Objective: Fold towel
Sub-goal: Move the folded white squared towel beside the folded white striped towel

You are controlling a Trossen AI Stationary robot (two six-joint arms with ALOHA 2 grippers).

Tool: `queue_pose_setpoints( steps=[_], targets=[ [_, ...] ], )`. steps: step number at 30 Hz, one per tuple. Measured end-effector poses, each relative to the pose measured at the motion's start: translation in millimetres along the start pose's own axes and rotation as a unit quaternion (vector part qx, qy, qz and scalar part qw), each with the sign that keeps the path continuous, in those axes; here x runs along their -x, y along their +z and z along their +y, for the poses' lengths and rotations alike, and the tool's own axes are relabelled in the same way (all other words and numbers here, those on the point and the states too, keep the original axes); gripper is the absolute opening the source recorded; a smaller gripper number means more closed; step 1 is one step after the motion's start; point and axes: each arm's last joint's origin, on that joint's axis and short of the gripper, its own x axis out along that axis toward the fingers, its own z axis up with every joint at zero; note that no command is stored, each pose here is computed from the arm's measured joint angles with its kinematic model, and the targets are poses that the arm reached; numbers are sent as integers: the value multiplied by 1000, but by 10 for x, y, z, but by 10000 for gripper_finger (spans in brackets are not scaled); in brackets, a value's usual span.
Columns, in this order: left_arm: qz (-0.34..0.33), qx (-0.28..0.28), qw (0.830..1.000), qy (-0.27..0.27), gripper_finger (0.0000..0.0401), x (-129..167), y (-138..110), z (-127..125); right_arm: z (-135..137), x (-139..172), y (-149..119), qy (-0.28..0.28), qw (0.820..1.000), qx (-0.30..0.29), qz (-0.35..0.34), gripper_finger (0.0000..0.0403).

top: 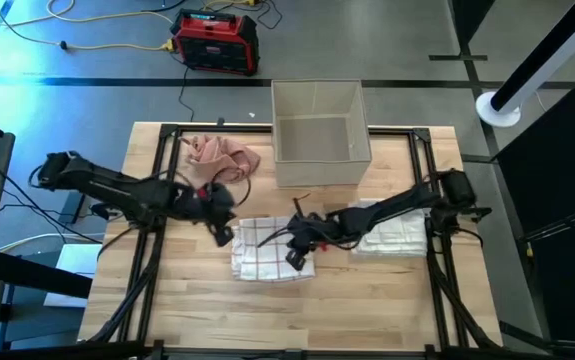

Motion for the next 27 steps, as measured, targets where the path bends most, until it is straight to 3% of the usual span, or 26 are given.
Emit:
queue_pose_setpoints(
  steps=[5,12,18,21,27],
  targets=[
    [37,9,999,16,0,-15,-305,-55,-233,-98,-102,-75,994,-48,68,0],
    [67,21,997,28,0,-94,-650,-72,-380,151,-227,-168,970,50,165,0],
    [82,36,995,39,0,-148,-848,-44,-608,184,-135,-224,953,86,182,0],
    [87,40,994,44,0,-170,-888,-24,-759,181,-29,-237,954,53,178,0],
    [95,43,994,45,0,-188,-914,-7,-931,154,131,-227,959,-90,146,0]
  ],
)
